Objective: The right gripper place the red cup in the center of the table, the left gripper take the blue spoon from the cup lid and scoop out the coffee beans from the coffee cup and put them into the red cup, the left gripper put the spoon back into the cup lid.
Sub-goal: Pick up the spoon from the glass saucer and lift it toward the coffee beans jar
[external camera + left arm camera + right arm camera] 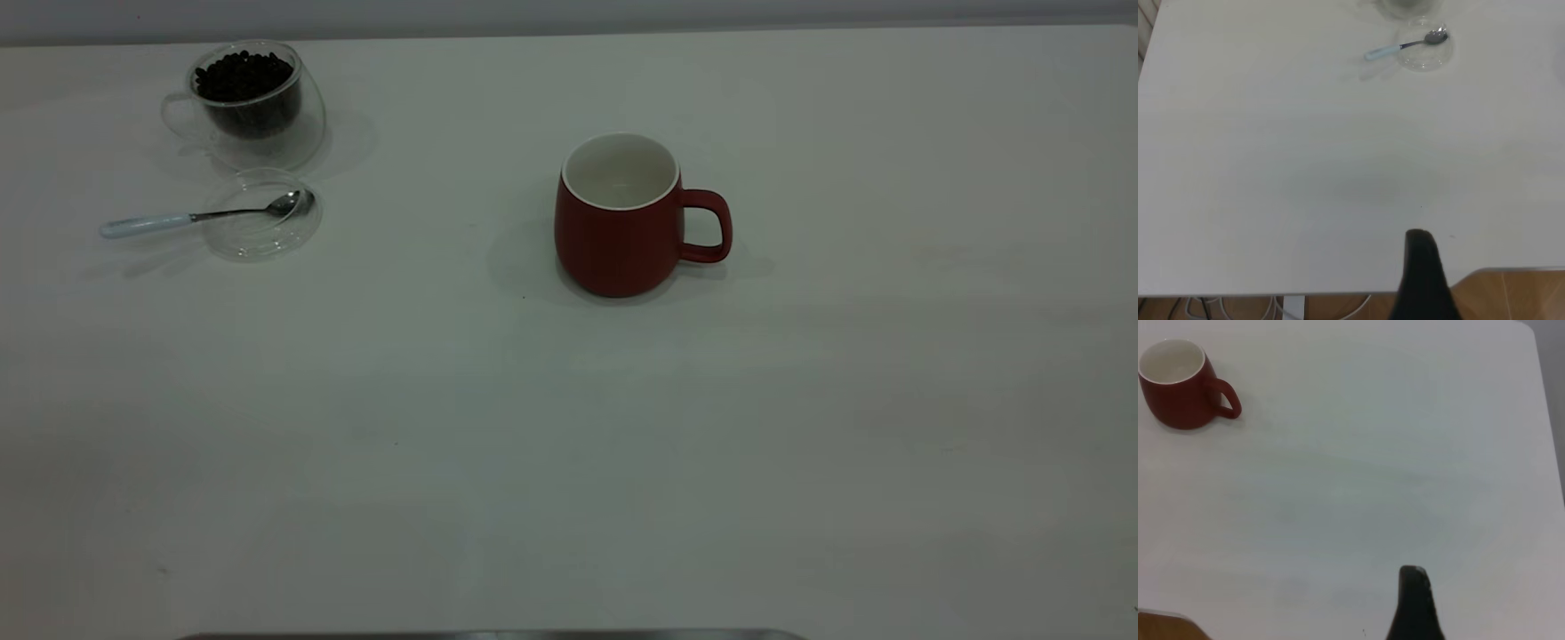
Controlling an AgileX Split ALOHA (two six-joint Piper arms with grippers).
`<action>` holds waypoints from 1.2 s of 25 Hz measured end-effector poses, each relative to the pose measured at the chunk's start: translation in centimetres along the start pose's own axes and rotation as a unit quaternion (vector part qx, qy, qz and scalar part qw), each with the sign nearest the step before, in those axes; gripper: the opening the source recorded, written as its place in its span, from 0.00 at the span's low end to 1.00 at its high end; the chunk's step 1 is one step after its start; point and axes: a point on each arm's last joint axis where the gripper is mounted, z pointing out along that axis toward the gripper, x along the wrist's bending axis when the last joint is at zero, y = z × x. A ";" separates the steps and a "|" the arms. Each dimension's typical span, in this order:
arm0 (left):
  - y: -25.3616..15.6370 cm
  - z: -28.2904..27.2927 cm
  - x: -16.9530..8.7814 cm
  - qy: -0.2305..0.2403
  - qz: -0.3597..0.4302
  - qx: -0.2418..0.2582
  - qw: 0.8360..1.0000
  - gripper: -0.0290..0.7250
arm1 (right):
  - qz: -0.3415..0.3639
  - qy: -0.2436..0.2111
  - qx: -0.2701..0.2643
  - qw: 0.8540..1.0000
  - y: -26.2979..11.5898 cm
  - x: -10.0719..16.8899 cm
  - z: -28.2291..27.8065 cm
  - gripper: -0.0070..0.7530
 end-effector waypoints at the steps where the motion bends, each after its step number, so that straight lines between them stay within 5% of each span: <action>1: 0.0 0.0 0.0 0.000 0.000 0.000 1.000 0.83 | 0.000 -0.001 -0.003 1.000 -0.1 0.0 -0.1 0.79; 30: 0.0 0.0 0.0 0.000 0.001 0.000 1.000 0.83 | 0.007 -0.013 -0.006 1.000 -0.3 0.1 -0.1 0.79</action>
